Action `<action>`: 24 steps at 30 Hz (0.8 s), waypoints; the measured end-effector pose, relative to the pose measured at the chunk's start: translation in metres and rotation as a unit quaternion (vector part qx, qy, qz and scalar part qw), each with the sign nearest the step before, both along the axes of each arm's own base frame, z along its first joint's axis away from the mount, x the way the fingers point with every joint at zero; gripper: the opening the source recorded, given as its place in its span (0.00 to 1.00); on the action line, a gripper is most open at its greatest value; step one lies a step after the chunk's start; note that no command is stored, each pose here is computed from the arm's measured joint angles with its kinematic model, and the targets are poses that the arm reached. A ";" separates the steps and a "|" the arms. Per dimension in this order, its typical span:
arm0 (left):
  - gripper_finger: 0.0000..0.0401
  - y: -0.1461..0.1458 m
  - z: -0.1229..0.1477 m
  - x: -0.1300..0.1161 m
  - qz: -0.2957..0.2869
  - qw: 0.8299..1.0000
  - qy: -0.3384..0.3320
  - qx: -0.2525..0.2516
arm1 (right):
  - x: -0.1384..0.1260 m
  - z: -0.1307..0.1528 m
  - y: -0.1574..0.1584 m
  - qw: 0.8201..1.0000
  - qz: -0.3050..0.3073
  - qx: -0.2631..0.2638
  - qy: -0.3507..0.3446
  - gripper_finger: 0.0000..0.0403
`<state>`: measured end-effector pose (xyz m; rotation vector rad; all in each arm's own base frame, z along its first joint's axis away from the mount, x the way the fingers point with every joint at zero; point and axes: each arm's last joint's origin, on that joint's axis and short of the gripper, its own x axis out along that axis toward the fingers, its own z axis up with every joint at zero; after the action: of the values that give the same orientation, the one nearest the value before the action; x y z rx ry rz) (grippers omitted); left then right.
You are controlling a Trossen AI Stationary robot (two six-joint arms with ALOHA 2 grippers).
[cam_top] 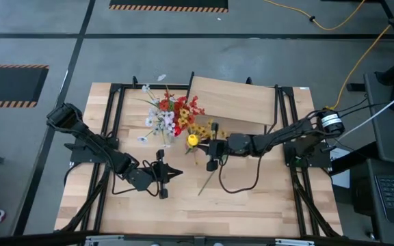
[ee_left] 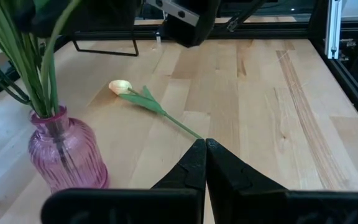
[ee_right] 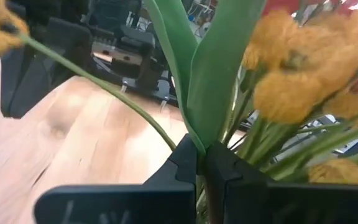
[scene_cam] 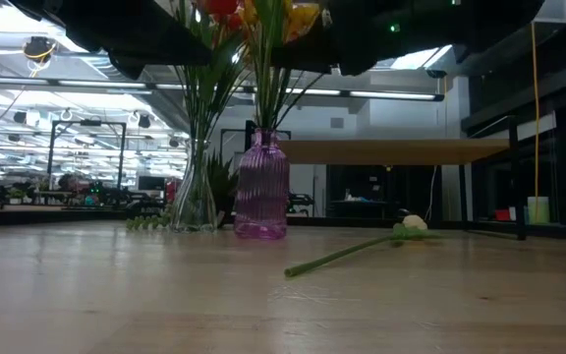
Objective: Pick and place flowers into a vace then onto a shelf
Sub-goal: Put the yellow flower into the violet vase
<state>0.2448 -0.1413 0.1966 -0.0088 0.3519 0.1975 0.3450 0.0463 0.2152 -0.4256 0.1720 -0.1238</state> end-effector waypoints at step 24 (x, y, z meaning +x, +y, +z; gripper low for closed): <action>0.00 0.000 0.000 0.000 0.000 1.000 0.000 0.000 | 0.004 -0.006 -0.018 1.000 0.010 0.017 0.014 0.11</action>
<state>0.2448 -0.1414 0.1967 -0.0097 0.3518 0.1970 0.3488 0.0283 0.2090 -0.3949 0.1967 -0.0947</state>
